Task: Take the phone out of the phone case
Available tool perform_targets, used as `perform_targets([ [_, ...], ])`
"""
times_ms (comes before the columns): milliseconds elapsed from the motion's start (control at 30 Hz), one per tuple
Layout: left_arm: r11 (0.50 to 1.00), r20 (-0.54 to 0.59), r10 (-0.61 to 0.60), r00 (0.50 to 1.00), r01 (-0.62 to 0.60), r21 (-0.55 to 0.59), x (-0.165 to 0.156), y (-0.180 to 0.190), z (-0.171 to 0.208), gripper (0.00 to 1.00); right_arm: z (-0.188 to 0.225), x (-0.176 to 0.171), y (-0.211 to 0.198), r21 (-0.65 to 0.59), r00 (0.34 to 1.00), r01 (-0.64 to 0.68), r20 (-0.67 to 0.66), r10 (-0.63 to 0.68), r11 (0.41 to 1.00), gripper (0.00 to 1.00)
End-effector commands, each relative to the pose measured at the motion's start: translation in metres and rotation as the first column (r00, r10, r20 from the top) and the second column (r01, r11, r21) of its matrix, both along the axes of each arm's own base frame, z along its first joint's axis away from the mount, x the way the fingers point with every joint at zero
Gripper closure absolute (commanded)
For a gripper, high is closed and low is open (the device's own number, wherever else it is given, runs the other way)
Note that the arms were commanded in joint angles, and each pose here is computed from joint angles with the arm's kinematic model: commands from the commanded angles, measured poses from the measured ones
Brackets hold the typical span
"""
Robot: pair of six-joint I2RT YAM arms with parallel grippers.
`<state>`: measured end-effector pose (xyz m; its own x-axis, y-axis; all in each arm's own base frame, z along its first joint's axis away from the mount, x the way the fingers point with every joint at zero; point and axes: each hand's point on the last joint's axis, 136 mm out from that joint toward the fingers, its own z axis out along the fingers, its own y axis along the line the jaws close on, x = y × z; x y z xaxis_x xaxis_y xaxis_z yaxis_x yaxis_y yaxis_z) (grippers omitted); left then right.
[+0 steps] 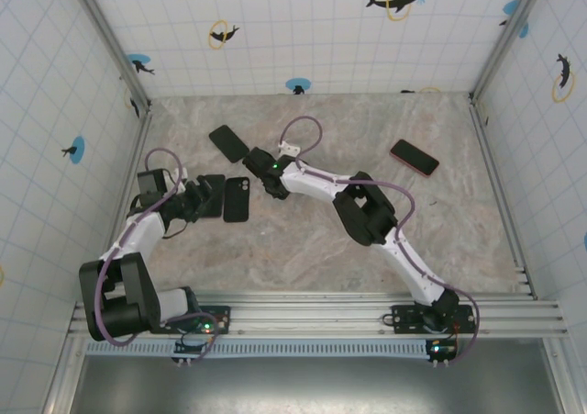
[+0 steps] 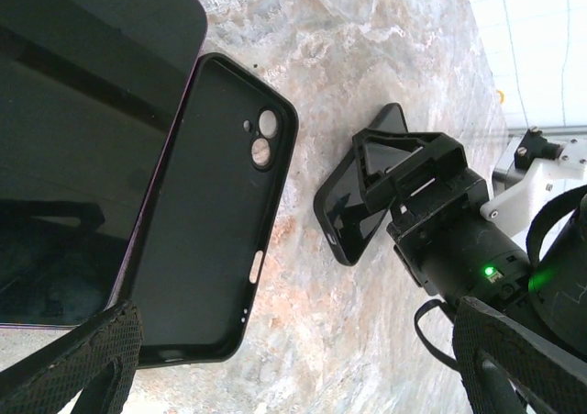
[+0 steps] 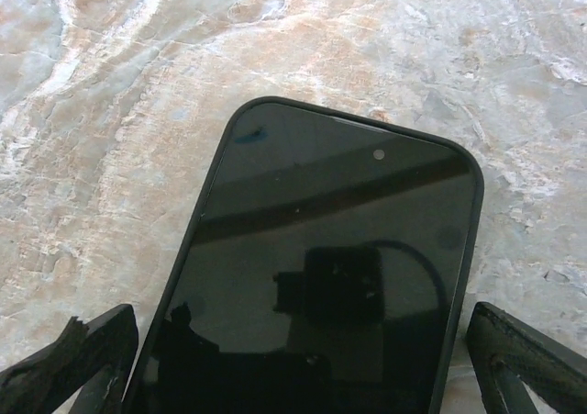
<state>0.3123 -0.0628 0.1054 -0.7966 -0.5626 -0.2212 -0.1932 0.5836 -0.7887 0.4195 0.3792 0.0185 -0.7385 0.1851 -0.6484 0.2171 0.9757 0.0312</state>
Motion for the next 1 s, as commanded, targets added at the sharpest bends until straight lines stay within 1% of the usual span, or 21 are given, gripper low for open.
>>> perform_targets([
  [0, 0.999, 0.018, -0.024, 1.000, 0.024, 0.024, 0.005, -0.001, 0.006, 0.10, -0.034, -0.017, -0.013, -0.110, 0.995, -0.030, -0.100, 0.019, 0.994, 0.07],
  [67, 0.999, 0.017, -0.029, 0.999, 0.029, 0.024, 0.005, -0.002, 0.006, 0.10, -0.033, -0.021, -0.014, -0.109, 0.993, -0.032, -0.118, 0.019, 0.993, 0.07],
  [200, 0.999, 0.016, -0.030, 0.999, 0.029, 0.024, 0.005, -0.003, 0.006, 0.10, -0.024, -0.028, -0.018, -0.136, 0.994, -0.041, -0.109, 0.026, 0.990, 0.08],
  [367, 0.999, 0.020, -0.040, 0.999, 0.040, 0.027, 0.005, -0.004, 0.007, 0.10, -0.024, -0.034, -0.040, -0.138, 0.990, 0.022, -0.137, -0.041, 0.990, 0.09],
  [500, 0.999, 0.019, -0.044, 0.999, 0.043, 0.025, 0.006, -0.005, 0.007, 0.10, -0.018, -0.035, -0.042, -0.135, 0.992, 0.010, -0.126, -0.027, 0.991, 0.08],
  [633, 0.999, 0.016, -0.048, 0.999, 0.047, 0.024, 0.004, -0.006, 0.006, 0.10, -0.014, -0.037, -0.053, -0.145, 0.990, 0.033, -0.133, -0.052, 0.989, 0.07],
  [700, 0.998, 0.016, -0.051, 0.999, 0.051, 0.023, 0.004, -0.007, 0.006, 0.10, -0.014, -0.041, -0.055, -0.122, 0.987, 0.045, -0.150, -0.063, 0.992, 0.05],
  [800, 0.998, 0.013, -0.054, 0.998, 0.054, 0.022, 0.004, -0.007, 0.005, 0.10, -0.008, -0.044, -0.054, -0.103, 0.989, 0.044, -0.140, -0.058, 0.994, 0.02],
  [967, 0.998, 0.013, -0.058, 0.998, 0.058, 0.020, 0.004, -0.008, 0.005, 0.10, -0.005, -0.049, -0.039, 0.002, 0.989, 0.026, -0.147, -0.025, 1.000, 0.04],
])
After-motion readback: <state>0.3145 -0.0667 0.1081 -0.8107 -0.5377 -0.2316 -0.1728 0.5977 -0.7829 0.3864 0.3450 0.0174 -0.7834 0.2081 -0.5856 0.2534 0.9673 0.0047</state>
